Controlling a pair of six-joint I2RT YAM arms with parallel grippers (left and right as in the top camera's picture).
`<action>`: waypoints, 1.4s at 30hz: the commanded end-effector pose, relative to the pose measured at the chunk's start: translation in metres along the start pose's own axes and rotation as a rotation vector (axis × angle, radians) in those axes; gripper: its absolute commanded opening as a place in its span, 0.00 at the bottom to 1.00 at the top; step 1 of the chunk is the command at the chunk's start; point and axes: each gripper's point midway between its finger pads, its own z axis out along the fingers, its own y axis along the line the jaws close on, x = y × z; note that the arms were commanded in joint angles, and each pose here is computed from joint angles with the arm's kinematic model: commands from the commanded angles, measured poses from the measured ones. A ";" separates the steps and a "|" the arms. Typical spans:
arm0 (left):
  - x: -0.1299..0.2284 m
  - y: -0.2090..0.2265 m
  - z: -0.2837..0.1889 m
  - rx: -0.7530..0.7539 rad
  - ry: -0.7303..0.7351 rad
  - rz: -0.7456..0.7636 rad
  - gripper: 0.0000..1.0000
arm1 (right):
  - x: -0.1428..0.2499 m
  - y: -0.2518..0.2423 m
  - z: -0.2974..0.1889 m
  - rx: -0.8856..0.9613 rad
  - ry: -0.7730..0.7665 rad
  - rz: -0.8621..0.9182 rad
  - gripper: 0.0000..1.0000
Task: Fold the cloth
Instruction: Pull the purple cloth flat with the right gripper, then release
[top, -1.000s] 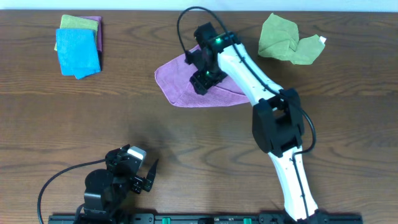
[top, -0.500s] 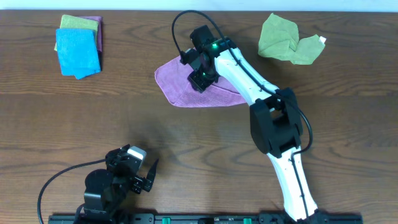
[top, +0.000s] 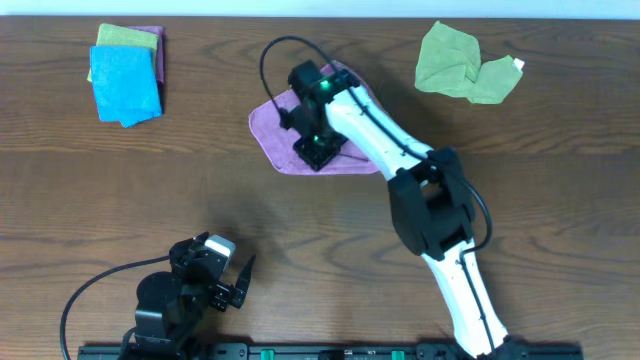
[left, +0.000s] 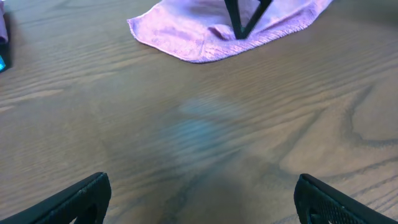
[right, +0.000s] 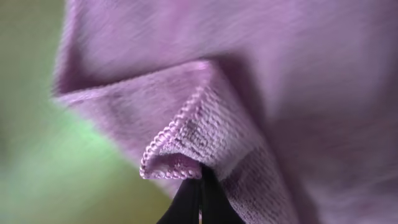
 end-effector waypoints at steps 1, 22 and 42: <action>0.002 -0.001 0.001 0.003 0.001 -0.007 0.95 | -0.007 0.034 -0.031 -0.067 -0.051 -0.022 0.01; 0.002 -0.001 0.001 0.003 0.001 -0.007 0.96 | 0.055 0.094 -0.037 -0.175 0.211 -0.121 0.54; 0.002 -0.001 0.001 0.003 0.001 -0.007 0.95 | 0.011 -0.012 -0.194 0.134 -0.282 0.137 0.50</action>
